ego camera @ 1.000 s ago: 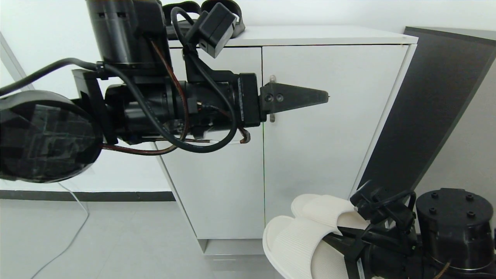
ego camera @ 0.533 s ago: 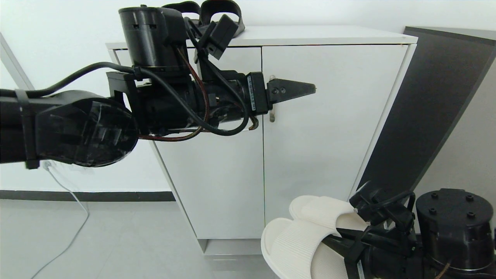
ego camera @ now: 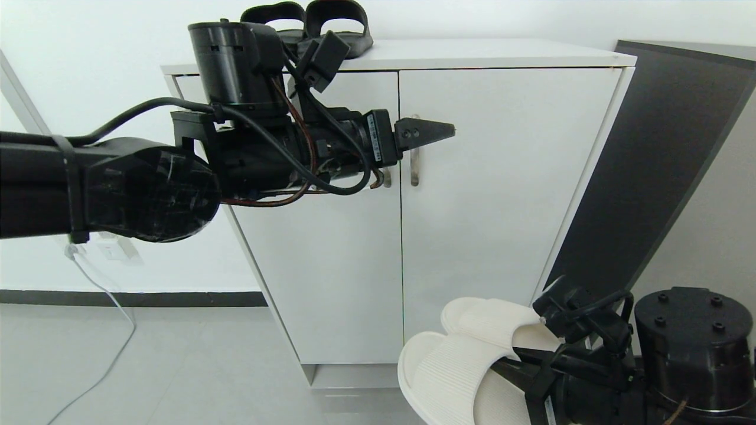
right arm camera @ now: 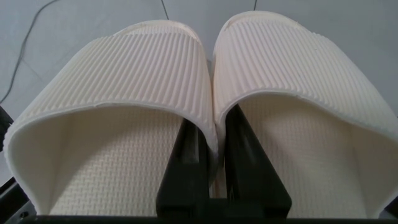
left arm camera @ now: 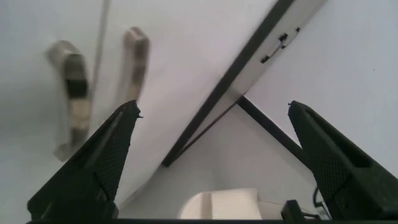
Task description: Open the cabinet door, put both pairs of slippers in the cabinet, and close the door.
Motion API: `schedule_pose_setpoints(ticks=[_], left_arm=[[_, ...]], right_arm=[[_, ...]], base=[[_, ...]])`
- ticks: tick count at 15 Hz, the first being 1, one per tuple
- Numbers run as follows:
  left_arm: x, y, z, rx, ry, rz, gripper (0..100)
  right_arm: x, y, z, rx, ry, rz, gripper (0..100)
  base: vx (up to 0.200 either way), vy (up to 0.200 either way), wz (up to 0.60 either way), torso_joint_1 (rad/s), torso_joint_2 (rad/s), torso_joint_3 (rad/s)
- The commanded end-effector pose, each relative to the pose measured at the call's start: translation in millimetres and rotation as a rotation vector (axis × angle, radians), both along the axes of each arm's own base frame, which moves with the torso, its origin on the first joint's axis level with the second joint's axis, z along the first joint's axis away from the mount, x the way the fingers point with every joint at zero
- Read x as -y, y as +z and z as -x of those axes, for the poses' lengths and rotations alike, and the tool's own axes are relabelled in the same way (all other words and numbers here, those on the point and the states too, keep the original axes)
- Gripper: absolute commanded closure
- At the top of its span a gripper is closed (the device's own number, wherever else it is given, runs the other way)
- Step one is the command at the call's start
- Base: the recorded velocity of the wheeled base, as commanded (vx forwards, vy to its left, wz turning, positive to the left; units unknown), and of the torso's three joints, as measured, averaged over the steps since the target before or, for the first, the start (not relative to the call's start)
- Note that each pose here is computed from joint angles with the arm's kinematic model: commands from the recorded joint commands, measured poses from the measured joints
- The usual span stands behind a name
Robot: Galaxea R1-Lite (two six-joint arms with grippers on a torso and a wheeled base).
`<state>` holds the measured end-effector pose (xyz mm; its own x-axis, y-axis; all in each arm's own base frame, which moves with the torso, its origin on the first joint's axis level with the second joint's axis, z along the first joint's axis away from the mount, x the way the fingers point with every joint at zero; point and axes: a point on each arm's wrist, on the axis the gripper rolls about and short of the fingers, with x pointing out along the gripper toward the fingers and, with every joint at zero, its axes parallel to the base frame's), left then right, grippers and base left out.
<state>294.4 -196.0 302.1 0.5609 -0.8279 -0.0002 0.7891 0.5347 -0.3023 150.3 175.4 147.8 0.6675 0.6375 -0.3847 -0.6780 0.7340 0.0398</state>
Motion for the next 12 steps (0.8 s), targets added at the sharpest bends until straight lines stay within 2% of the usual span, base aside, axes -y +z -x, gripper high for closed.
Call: schedule_pose_setpoints(ticks=[1,6,12], left_arm=[[0.8,-5.5,-10.0,-0.005,0.015,-0.008,0],[6.8,-15.3,-27.5,0.009,0.053,-0.038,0],[17.3,-13.9,-35.7,0.025,0.041,-0.028,0]], right_arm=[[0.4,0.2,0.5,0.001,0.001,-0.001,100],[0.5,-0.9,0.7,-0.002,0.001,0.002,100],[0.7,-1.3,0.8,-0.004,0.002,0.003,100]], base=[[0.0,0.0,0.0,0.0,0.0,0.0],[0.0,0.0,0.0,0.0,0.0,0.0],[0.0,0.0,0.0,0.0,0.0,0.0]])
